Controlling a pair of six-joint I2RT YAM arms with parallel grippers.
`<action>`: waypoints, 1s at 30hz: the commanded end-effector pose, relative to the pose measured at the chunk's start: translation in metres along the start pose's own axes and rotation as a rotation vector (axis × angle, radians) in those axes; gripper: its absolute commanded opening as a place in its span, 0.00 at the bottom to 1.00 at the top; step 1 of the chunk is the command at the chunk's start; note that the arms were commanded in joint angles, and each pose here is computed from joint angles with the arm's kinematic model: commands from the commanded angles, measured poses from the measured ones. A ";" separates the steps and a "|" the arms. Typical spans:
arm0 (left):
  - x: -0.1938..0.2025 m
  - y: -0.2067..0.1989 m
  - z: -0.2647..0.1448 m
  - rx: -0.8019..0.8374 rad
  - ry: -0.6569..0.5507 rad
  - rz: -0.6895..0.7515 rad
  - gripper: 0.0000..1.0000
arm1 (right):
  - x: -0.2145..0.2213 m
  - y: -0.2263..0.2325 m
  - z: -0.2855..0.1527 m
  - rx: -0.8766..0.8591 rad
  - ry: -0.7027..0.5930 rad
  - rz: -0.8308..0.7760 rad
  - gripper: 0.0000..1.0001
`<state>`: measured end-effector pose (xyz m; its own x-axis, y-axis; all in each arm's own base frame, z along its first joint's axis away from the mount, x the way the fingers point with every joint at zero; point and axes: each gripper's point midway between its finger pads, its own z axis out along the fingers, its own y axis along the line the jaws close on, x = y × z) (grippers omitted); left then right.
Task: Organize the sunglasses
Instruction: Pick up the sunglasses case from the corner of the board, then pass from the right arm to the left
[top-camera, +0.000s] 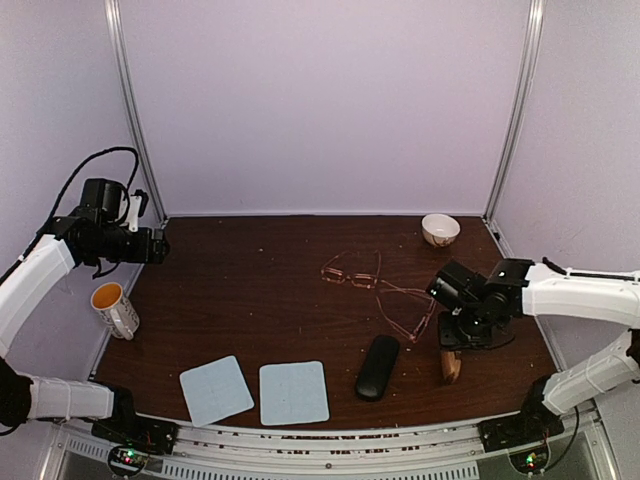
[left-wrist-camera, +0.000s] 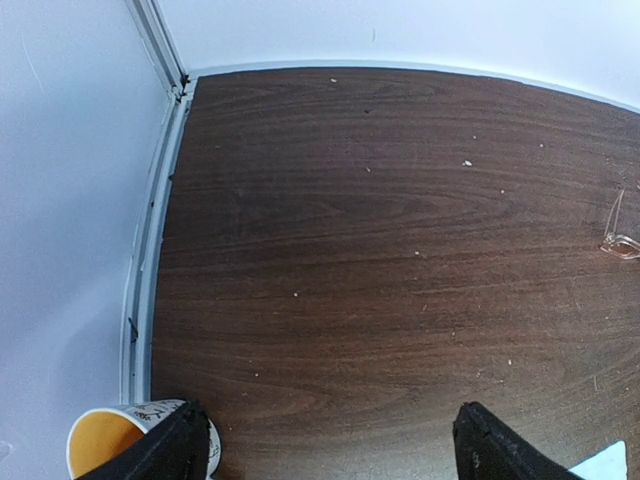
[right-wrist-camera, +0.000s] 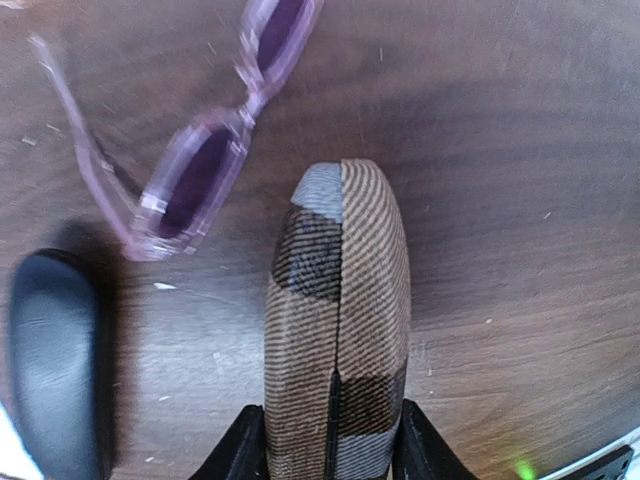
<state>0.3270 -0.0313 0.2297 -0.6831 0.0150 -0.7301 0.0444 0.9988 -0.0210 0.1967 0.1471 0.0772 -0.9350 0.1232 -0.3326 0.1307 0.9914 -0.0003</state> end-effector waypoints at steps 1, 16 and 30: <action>-0.006 -0.005 -0.002 0.021 -0.029 0.021 0.88 | -0.040 0.000 -0.046 -0.068 -0.168 -0.013 0.25; -0.015 -0.055 -0.012 0.315 -0.064 0.046 0.98 | -0.133 0.105 -0.196 -0.786 -0.627 -0.147 0.24; -0.042 -0.205 -0.092 1.032 -0.225 0.124 0.98 | -0.147 0.194 -0.310 -1.427 -0.846 -0.358 0.23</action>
<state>0.2930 -0.1930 0.2865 -0.5717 0.0601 -0.8182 0.6398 0.6570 -0.3988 0.2782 0.3174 0.3430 -0.4868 0.2147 -0.8467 -0.6886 0.5020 0.5232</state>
